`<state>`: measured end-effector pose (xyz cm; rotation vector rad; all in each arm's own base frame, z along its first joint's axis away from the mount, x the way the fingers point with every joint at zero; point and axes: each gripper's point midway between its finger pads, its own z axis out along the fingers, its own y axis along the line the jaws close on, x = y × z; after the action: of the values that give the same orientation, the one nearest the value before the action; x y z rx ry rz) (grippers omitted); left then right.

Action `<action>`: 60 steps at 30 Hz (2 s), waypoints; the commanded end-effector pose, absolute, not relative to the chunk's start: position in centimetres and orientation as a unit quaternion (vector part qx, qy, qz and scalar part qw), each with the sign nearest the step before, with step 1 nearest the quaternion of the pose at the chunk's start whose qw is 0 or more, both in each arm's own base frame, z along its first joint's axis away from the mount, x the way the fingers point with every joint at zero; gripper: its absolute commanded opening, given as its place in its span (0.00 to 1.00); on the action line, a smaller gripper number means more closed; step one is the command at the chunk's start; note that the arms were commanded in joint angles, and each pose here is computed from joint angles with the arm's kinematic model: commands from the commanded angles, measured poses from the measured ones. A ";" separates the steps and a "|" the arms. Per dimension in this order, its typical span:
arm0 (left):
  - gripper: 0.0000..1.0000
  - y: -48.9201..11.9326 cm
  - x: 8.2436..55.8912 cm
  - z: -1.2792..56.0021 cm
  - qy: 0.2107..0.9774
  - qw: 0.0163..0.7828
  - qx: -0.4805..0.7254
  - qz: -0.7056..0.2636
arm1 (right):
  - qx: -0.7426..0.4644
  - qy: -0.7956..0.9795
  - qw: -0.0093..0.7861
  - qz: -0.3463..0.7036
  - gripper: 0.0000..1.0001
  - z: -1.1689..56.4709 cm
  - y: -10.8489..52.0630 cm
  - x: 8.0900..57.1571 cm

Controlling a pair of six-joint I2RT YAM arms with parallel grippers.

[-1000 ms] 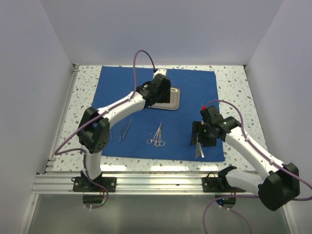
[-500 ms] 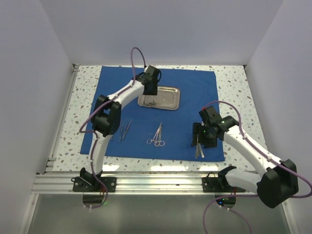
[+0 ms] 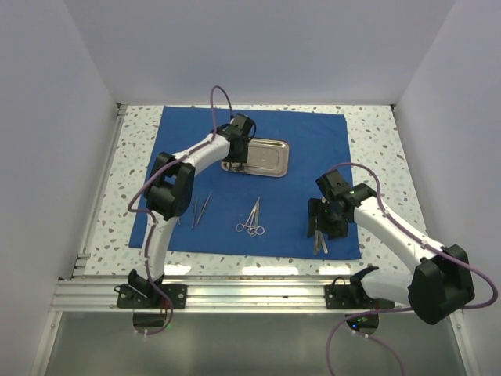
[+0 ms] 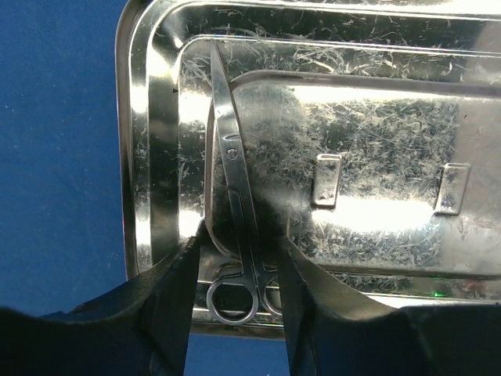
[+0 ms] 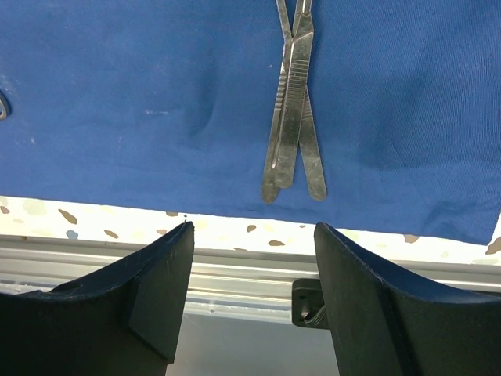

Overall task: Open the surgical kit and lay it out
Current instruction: Pick up the medical item from the container, then place the medical item in the surgical kit.

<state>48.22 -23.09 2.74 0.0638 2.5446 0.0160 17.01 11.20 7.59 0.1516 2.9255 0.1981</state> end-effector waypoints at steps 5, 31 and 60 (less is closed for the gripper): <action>0.36 -22.7 45.7 0.0 0.972 0.231 0.039 -0.008 | 0.048 0.989 0.118 0.069 0.67 8.3 11.3 17.8; 0.00 -23.8 48.5 2.3 0.963 0.228 0.033 -0.141 | 0.043 0.987 0.131 0.083 0.66 8.8 11.7 17.9; 0.00 -28.2 32.6 11.5 0.938 0.274 0.059 -0.202 | 0.024 0.975 0.167 0.143 0.68 10.2 13.3 18.4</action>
<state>33.57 -26.53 10.43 0.2057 2.6021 -0.4948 17.83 12.31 9.18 0.1109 2.8344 0.3184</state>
